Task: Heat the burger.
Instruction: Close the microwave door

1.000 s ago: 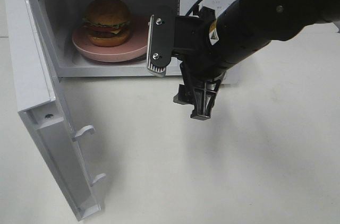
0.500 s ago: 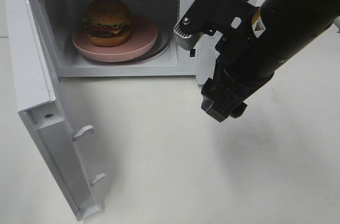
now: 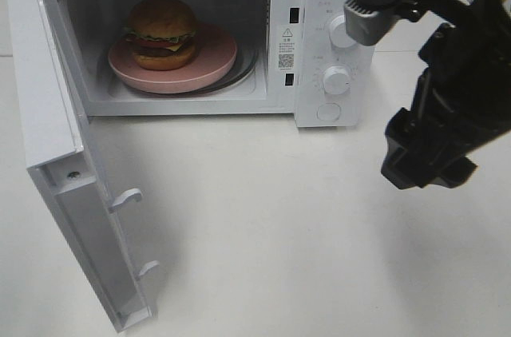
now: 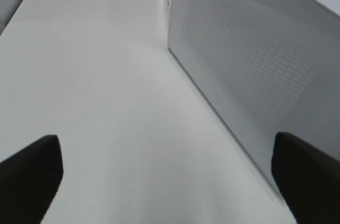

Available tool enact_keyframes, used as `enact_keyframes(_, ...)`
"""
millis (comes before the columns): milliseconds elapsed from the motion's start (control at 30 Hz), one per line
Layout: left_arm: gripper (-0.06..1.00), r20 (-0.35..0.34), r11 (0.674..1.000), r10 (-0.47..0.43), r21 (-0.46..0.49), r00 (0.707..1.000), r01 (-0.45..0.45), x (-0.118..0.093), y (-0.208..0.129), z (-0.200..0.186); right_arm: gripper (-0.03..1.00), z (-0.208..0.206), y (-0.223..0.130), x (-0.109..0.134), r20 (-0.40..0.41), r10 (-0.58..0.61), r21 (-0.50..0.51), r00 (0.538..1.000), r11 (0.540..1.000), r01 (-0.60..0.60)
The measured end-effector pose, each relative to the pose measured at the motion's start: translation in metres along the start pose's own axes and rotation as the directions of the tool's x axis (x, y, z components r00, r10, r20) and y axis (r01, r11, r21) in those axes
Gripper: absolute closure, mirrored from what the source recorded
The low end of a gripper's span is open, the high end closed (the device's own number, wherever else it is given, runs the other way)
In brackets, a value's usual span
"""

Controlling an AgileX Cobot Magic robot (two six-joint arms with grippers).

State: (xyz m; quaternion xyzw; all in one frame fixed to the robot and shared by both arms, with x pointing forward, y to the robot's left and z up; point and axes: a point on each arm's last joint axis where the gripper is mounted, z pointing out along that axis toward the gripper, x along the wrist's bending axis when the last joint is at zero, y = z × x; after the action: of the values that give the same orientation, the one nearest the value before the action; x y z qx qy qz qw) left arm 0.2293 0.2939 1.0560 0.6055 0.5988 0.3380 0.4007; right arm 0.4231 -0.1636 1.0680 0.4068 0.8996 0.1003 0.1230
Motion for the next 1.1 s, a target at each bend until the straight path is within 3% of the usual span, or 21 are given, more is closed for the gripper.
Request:
enact_keyframes(267, -0.04, 0.0, 1.0, 0.0, 0.0, 1.0, 0.0, 0.0, 0.0, 0.0, 0.21, -0.031, -0.024, -0.003, 0.005, 0.024, -0.006, 1.0, 1.0, -0.024)
enact_keyframes(433, -0.04, 0.0, 1.0, 0.0, 0.0, 1.0, 0.0, 0.0, 0.0, 0.0, 0.21, -0.063, -0.047, -0.006, 0.006, 0.068, -0.116, 0.998, 0.991, -0.067)
enact_keyframes(733, -0.04, 0.0, 1.0, 0.0, 0.0, 1.0, 0.0, 0.0, 0.0, 0.0, 0.21, -0.059, -0.085, -0.004, 0.004, 0.1, -0.135, 0.995, 0.986, -0.099)
enact_keyframes(967, -0.04, 0.0, 1.0, 0.0, 0.0, 1.0, 0.0, 0.0, 0.0, 0.0, 0.21, -0.045, -0.124, -0.015, 0.046, 0.25, -0.122, 0.967, 0.962, -0.243)
enact_keyframes(1067, -0.04, 0.0, 1.0, 0.0, 0.0, 1.0, 0.0, 0.0, 0.0, 0.0, 0.21, -0.046, -0.14, -0.019, 0.071, 0.332, -0.166, 0.941, 0.934, -0.317)
enact_keyframes(1100, -0.04, 0.0, 1.0, 0.0, 0.0, 1.0, 0.0, 0.0, 0.0, 0.0, 0.21, -0.049, -0.151, -0.02, 0.082, 0.377, -0.222, 0.923, 0.909, -0.351)
